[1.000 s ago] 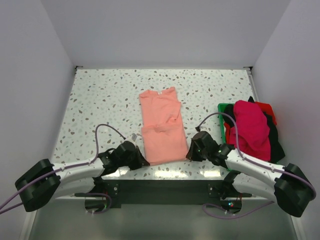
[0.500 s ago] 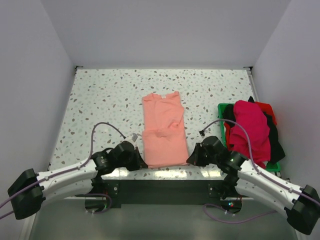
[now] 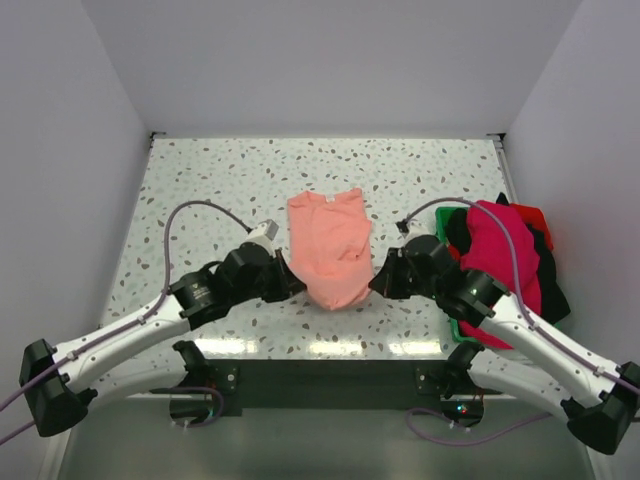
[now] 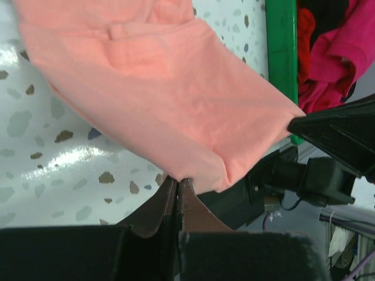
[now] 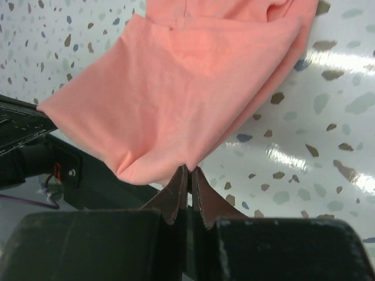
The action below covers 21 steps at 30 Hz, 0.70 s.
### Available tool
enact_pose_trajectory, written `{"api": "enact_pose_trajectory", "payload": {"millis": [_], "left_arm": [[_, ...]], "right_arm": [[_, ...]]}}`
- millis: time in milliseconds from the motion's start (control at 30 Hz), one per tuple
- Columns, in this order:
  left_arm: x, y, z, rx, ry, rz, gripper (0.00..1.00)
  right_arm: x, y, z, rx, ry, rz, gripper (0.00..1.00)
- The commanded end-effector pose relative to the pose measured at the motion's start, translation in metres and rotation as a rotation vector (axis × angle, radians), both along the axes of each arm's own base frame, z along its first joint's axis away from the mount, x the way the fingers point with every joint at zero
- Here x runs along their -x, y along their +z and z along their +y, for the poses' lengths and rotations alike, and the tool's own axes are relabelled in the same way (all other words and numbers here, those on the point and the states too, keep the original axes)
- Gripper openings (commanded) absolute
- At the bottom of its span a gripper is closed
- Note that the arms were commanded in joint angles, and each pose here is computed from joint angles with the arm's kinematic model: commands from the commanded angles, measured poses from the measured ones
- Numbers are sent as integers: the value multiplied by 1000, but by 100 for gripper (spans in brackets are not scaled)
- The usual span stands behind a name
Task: Fold and stack the t-shirts
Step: Fold the tshirt
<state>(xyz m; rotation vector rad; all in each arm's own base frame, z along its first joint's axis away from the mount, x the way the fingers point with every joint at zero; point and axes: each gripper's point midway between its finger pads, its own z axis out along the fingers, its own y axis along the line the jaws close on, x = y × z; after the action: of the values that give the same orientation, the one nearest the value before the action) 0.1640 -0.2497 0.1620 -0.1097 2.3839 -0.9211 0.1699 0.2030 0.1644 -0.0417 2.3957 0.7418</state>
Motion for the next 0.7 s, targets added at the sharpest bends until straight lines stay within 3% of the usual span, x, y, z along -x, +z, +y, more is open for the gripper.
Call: {"api": "enact_pose_trajectory", "payload": {"millis": [0,167,333,367,400,433,500,533,567,600,633,667], "left_arm": [[-38,20,9,-28,51,-70,0],[-90,52,5,-21,50,-147,0],[-161,58,5,-6,84,-141,0],[-177,72,3,13,93,-165,0],[-197,58,8,-1,116,-136,0],[-215,72,6,26,118,-165,0],[-250,47,13,16,145,-113,0],[-262,44,10,38,122,-111,0],[-282,56,9,50,127,-137,0],[-302,23,14,28,141,-77,0],[-321,37,9,48,119,-118,0],[-334,27,13,39,130,-102,0]], "right_arm": [[-32,23,0,89,-36,-91,0],[-87,55,9,81,-76,-138,0],[-166,64,1,70,-130,-107,0],[-183,84,4,46,-136,-142,0],[-206,63,1,67,-150,-91,0],[-219,61,3,66,-143,-85,0],[-253,71,8,45,-142,-98,0],[-275,40,4,71,-154,-39,0],[-295,50,9,43,-146,-59,0],[-308,44,11,35,-142,-50,0],[-322,39,7,30,-144,-48,0],[-345,20,13,28,-133,-31,5]]}}
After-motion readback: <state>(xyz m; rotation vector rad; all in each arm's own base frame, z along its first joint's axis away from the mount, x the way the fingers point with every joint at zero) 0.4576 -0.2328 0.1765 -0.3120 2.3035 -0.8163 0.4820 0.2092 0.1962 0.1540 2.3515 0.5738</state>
